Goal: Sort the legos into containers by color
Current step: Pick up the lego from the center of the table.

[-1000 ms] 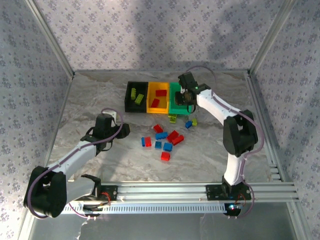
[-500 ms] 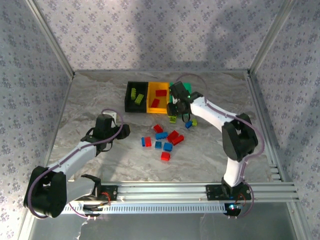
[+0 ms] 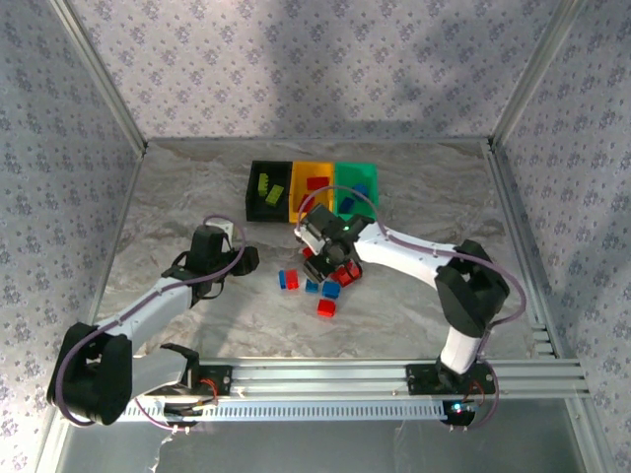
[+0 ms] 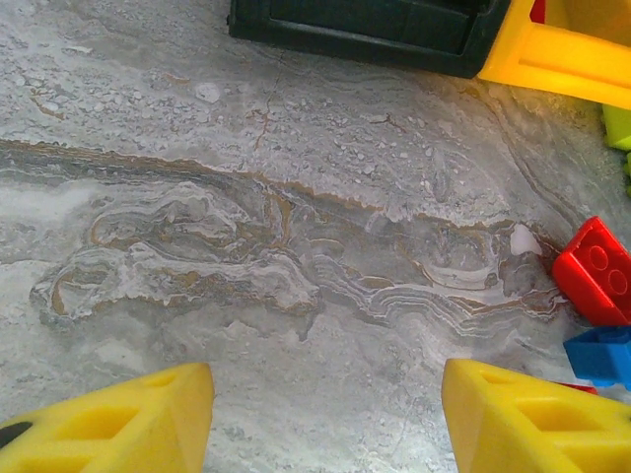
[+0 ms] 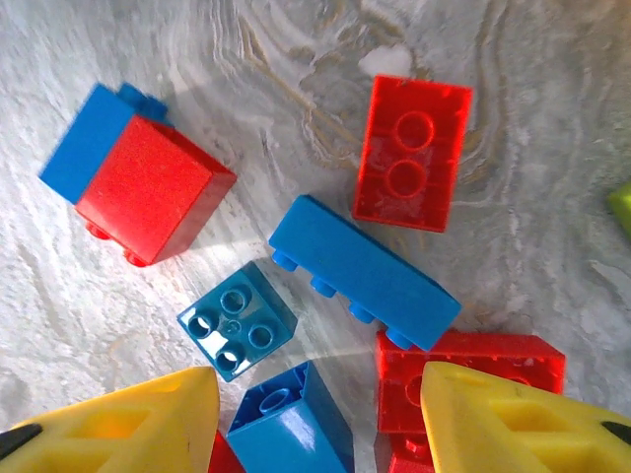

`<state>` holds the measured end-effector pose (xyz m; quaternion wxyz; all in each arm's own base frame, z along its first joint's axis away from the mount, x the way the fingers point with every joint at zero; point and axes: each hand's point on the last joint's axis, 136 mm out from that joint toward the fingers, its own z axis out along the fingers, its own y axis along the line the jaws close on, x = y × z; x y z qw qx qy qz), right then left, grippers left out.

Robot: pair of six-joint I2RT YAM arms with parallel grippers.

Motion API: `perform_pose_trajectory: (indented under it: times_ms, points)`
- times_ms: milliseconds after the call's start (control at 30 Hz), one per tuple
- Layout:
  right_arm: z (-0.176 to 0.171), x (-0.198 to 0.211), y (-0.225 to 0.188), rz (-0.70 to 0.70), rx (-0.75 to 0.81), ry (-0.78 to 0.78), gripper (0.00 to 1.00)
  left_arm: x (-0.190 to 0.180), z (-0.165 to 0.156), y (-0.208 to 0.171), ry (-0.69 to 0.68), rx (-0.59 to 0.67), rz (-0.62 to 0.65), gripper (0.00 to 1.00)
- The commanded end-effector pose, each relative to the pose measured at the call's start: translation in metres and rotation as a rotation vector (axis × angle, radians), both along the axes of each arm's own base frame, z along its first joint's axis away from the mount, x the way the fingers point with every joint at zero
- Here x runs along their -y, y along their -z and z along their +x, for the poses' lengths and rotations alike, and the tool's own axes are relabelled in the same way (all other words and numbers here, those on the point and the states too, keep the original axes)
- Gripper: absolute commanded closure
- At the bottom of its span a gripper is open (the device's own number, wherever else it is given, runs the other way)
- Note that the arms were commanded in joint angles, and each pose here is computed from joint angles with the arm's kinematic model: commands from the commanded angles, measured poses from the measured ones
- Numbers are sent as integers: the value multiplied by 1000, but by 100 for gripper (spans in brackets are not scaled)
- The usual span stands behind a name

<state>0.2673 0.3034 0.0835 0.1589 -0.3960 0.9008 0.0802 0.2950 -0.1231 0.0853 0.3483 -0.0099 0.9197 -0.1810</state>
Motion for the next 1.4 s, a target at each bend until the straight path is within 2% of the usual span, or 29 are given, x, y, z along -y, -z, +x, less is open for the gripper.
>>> perform_pose_trajectory:
  times_ms: [0,267,700,967,1033,1133,1367]
  points:
    - [4,4,5,-121,11,-90,42,4,6,-8,19,35,3,38]
    - [8,-3,17,-233,7,-184,42,7,6,-8,30,31,1,38]
    - [17,-1,40,-249,-42,-208,43,7,7,-9,31,35,-1,38]
    - [20,3,52,-233,-86,-191,54,7,7,-9,33,35,1,37]
    - [19,3,52,-233,-87,-194,54,7,7,-10,32,36,1,38]
    - [21,6,53,-245,-82,-189,47,8,7,-10,34,35,-2,38]
    - [11,-5,53,-227,-114,-210,41,8,7,-10,35,35,-2,37]
